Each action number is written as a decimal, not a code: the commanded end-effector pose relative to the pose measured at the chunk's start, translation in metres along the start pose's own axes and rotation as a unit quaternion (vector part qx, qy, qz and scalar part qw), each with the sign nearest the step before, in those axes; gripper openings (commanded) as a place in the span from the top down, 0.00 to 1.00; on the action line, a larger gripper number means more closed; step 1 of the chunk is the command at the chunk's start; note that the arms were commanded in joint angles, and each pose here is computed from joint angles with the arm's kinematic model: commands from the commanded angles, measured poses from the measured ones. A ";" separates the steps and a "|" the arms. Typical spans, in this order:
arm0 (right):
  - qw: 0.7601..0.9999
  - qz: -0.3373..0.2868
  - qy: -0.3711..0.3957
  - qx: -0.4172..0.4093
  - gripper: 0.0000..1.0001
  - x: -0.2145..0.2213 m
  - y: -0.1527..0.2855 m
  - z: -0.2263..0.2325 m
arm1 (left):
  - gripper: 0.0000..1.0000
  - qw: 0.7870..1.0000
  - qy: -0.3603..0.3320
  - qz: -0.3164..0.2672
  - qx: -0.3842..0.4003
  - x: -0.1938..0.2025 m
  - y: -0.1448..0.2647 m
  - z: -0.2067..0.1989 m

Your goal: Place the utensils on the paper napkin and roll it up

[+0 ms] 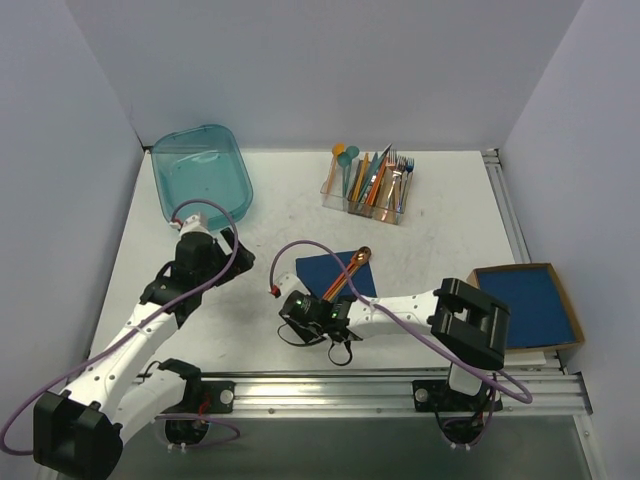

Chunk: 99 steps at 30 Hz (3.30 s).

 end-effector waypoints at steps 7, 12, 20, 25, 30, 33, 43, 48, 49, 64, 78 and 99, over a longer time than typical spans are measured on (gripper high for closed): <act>0.999 -0.027 0.008 0.032 0.76 -0.014 -0.005 -0.003 | 0.06 1.000 0.003 -0.003 0.008 0.000 -0.001 -0.001; 0.999 -0.042 -0.007 0.017 0.95 -0.024 0.001 -0.001 | 0.06 1.000 -0.002 -0.002 0.014 0.002 -0.003 -0.002; 0.997 -0.047 -0.053 -0.036 0.98 -0.046 0.014 -0.010 | 0.05 0.998 -0.020 -0.010 0.057 0.008 -0.012 -0.013; 0.992 -0.054 -0.085 -0.071 0.98 -0.060 0.023 -0.023 | 0.06 0.994 -0.048 -0.029 0.091 0.012 -0.016 -0.026; 0.991 -0.043 -0.095 -0.079 0.98 -0.060 0.020 -0.033 | 0.06 0.985 -0.087 -0.073 0.131 0.013 -0.013 -0.043; 0.990 -0.039 -0.109 -0.083 0.98 -0.060 0.015 -0.040 | 0.06 0.971 -0.134 -0.098 0.170 0.021 -0.010 -0.058; 0.984 -0.028 -0.144 -0.102 0.98 -0.059 0.003 -0.056 | 0.06 0.931 -0.239 -0.080 0.264 0.049 -0.018 -0.089; 0.981 -0.020 -0.159 -0.107 0.98 -0.057 -0.005 -0.066 | 0.06 0.918 -0.258 -0.104 0.282 0.054 -0.019 -0.094; 0.981 -0.019 -0.164 -0.106 0.98 -0.057 -0.006 -0.067 | 0.06 0.916 -0.266 -0.105 0.281 0.058 -0.020 -0.092; 0.977 -0.023 -0.185 -0.104 0.99 -0.051 -0.016 -0.081 | 0.07 0.859 -0.365 -0.075 0.350 0.093 -0.024 -0.118; 0.976 -0.028 -0.192 -0.101 0.98 -0.055 -0.018 -0.089 | 0.16 0.859 -0.404 -0.054 0.309 0.110 -0.053 -0.130; 0.972 -0.031 -0.206 -0.110 0.97 -0.058 -0.020 -0.094 | 0.23 0.847 -0.452 -0.023 0.278 0.132 -0.070 -0.134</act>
Point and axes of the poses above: each gripper's point midway between its finger pads, its own y axis back along the fingers, its own z axis along the line the jaws close on, x = y × z, the point moved 2 cm from there along y, back along the fingers, and after that the axes turned 14 degrees about -y, right-handed, at the moved point
